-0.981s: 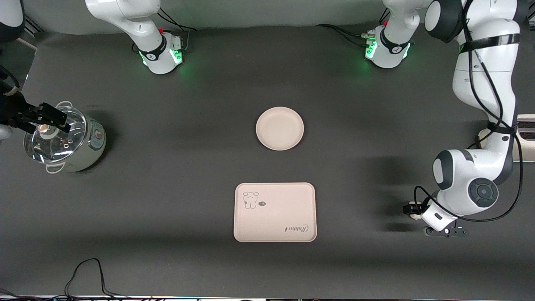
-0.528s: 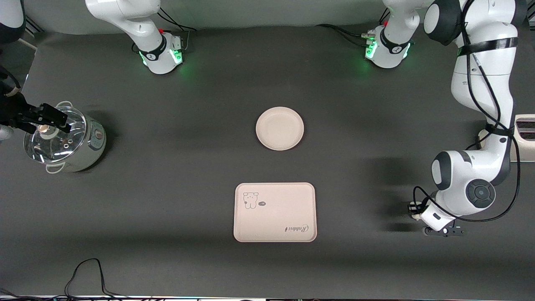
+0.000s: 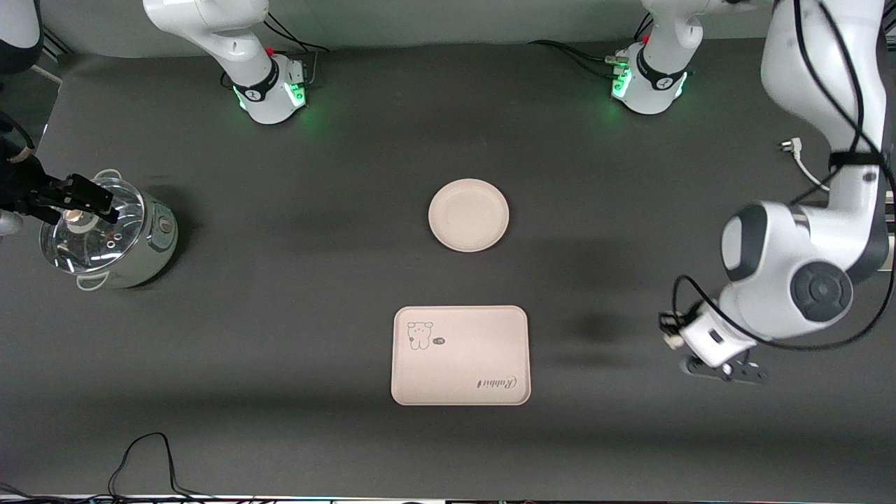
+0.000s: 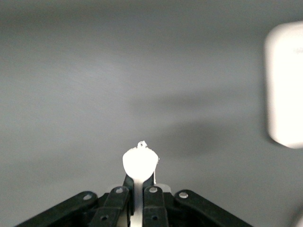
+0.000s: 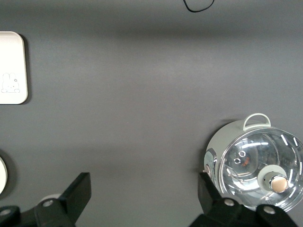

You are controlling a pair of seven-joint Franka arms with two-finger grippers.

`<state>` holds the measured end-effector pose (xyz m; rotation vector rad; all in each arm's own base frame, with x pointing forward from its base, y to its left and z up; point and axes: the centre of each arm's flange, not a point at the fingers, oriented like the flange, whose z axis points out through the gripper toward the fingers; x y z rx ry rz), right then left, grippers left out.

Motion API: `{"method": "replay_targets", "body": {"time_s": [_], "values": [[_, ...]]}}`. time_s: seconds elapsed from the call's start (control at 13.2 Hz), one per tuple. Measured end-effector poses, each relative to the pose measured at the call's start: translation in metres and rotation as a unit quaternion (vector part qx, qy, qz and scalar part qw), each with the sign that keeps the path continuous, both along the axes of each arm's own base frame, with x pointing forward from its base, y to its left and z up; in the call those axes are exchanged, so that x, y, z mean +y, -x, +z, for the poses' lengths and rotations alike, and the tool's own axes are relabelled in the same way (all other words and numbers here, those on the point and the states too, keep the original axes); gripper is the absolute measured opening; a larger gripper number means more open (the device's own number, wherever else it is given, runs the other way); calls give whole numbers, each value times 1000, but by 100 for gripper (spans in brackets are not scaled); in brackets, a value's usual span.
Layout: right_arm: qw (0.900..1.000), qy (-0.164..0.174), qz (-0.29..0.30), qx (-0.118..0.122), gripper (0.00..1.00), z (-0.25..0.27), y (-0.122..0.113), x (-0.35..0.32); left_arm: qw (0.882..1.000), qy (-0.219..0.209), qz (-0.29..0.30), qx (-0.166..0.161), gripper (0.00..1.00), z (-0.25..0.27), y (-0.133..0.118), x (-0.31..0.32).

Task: Place bun in plate and plate on tray
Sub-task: 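Carry the bun with the left gripper over the white plate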

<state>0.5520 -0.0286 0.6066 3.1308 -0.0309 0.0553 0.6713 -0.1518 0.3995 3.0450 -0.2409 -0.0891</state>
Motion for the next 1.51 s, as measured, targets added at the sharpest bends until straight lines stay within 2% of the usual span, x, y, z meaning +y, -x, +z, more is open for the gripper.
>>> {"method": "replay_targets", "body": {"time_s": [0.15,0.38,0.68,0.91,1.21,1.51], "values": [[1000,0,0,0,100,0,0,0,1000,14,-4,11,9,36,40,-76],[1000,0,-1,0,100,0,0,-1,999,32,20,20,9,34,110,-198],[1000,0,-2,0,100,0,0,-3,999,37,38,0,9,-39,193,-293],[1000,0,-3,0,100,0,0,-3,999,6,44,-9,9,-94,240,-330],[1000,0,-4,0,100,0,0,-5,998,-20,64,-21,9,-153,276,-359],[1000,0,-7,3,100,-3,-1,-8,997,-14,68,-22,8,-176,278,-360]]}}
